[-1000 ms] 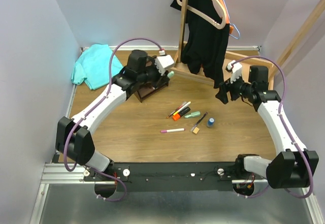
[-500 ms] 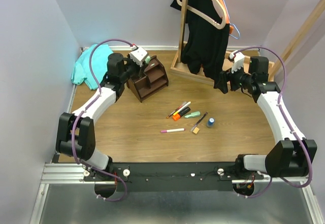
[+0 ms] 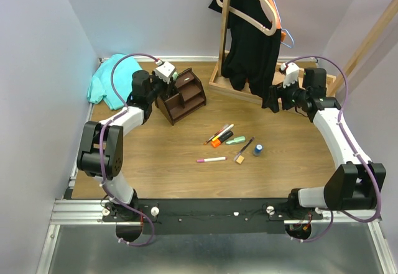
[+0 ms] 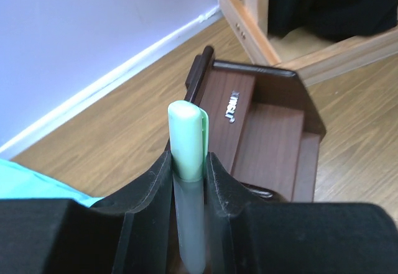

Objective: Sort the stationery into containers
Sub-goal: Place the pen in the storage box.

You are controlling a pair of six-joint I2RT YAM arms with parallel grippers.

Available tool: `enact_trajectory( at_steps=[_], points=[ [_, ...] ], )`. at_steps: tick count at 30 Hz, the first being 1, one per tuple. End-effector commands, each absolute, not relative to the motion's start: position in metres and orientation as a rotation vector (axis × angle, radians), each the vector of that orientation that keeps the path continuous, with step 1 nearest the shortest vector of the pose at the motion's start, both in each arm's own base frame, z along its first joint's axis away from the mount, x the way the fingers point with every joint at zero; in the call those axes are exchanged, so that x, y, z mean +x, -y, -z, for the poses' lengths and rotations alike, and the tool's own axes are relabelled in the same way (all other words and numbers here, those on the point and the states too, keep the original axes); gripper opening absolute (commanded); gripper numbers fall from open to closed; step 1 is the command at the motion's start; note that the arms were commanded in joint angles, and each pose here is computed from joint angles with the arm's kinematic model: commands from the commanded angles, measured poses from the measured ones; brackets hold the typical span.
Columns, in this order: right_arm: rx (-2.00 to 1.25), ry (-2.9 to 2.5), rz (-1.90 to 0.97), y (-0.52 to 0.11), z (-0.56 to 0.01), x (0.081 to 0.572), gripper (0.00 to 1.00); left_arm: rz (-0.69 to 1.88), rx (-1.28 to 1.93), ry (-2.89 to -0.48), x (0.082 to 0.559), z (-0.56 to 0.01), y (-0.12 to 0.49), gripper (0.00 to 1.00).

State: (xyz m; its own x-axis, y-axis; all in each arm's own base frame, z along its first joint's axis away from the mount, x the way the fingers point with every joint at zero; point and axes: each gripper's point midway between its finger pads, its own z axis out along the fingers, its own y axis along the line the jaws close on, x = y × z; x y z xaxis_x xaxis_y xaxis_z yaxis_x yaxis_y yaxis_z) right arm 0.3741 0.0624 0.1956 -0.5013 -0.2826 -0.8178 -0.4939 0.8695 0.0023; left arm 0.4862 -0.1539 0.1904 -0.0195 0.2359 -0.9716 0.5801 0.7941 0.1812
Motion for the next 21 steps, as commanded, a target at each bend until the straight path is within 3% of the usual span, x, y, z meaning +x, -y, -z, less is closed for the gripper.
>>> enact_trajectory(
  at_steps=[1,4,5,8,21],
  points=[
    [-0.552,-2.133,-0.258,-0.057,-0.201,0.379,0.81,0.276,0.604,-1.532,0.497,-0.202,0.147,0.00],
    [-0.548,-2.141,-0.264,-0.057,-0.198,0.378,0.81,0.277,0.592,-1.529,0.495,-0.205,0.146,0.04],
    [-0.548,-2.143,-0.263,-0.057,-0.197,0.377,0.81,0.280,0.589,-1.542,0.493,-0.202,0.145,0.14],
    [-0.544,-2.144,-0.267,-0.057,-0.195,0.376,0.81,0.297,0.596,-1.574,0.485,-0.200,0.144,0.27],
    [-0.543,-2.131,-0.313,-0.064,-0.189,0.368,0.81,0.307,0.609,-1.628,0.453,-0.206,0.139,0.58]
  ],
)
